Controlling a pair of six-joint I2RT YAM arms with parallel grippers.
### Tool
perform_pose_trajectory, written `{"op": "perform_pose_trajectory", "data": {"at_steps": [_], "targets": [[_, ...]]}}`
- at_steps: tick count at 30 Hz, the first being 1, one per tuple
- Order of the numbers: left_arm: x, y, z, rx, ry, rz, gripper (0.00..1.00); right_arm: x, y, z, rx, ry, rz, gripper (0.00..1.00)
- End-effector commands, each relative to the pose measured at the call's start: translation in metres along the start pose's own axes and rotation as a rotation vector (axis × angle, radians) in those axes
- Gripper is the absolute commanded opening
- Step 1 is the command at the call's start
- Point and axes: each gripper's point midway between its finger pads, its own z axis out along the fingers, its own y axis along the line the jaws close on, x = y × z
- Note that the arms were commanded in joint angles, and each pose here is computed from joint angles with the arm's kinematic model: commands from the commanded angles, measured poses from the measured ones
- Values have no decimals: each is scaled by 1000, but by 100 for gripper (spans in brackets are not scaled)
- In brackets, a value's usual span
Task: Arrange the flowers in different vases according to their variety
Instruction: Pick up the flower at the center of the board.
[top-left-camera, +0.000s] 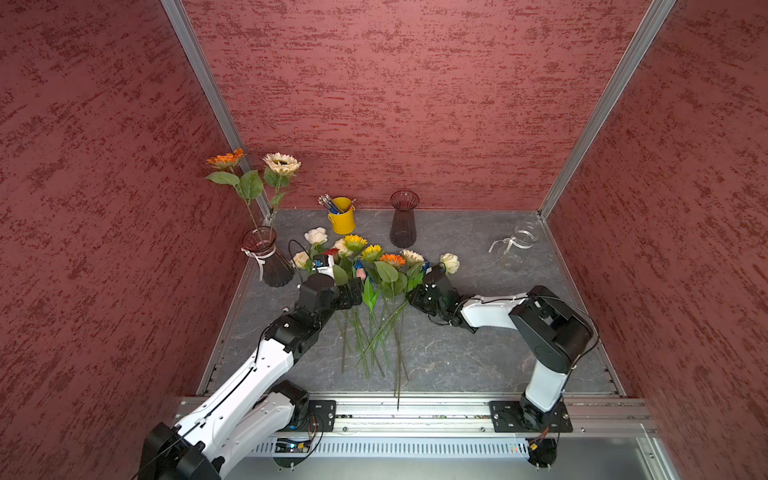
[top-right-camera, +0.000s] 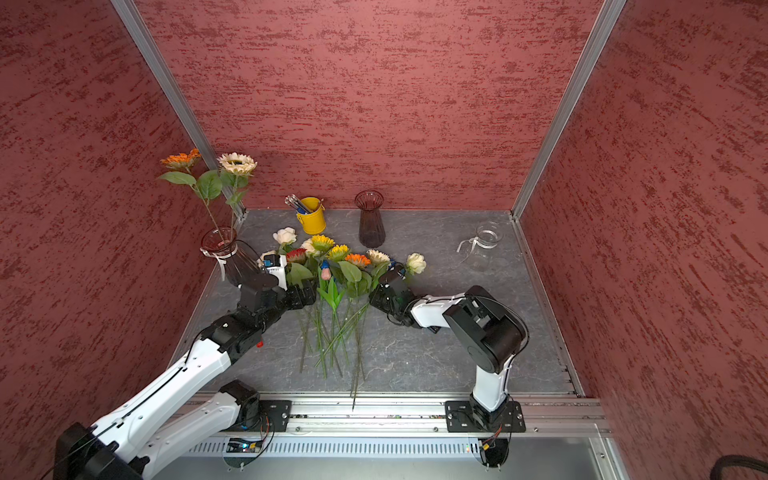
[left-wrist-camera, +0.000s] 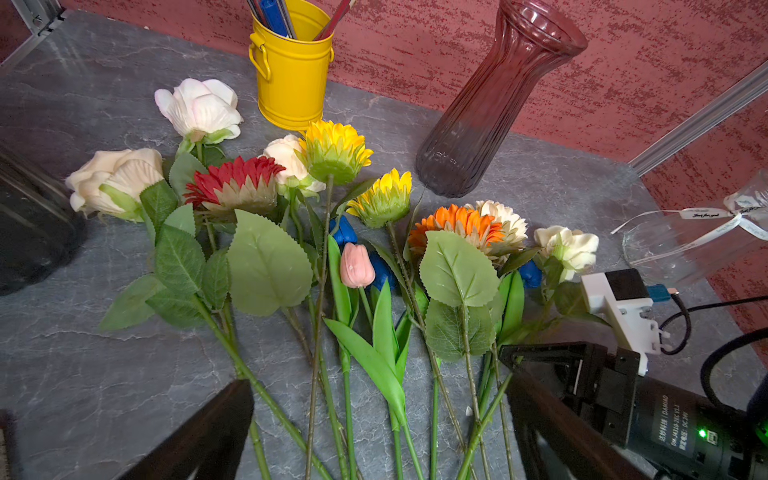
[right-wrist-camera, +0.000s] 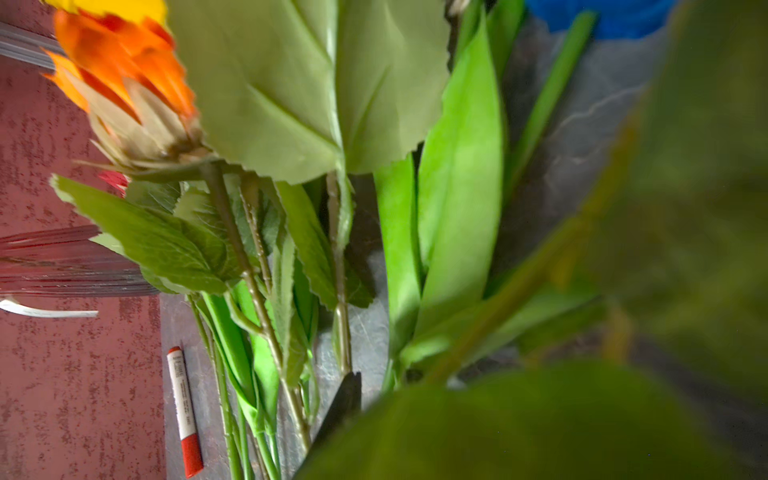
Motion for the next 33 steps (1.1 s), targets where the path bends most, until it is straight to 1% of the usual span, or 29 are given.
{"op": "perform_pose_trajectory", "data": {"at_steps": [1,4,11,18,22,27,30,31,33], "targets": [[0,1,-1,-5,-10,-7,100,-13,18,-2,-49,-36,-15,15],[4,3,0,-8,-6,-10,100,-17,23,-9,-59,-48,-17,9],[10,3,2,-4,8,-17,100,-29,40,-36,-78,-89,-25,0],[12,2,3,3,16,-32,100,-44,64,-75,-102,-143,-67,0],[15,1,3,13,28,-42,100,-57,83,-101,-92,-180,-160,0],[22,-1,4,20,52,-52,100,-96,128,-147,-54,-290,-379,0],[27,-1,4,23,68,-56,100,-138,165,-177,-28,-408,-515,0],[29,-1,4,26,74,-60,100,-154,175,-180,-12,-445,-556,0],[32,-2,5,30,79,-66,100,-188,199,-194,-26,-535,-596,0]]}}
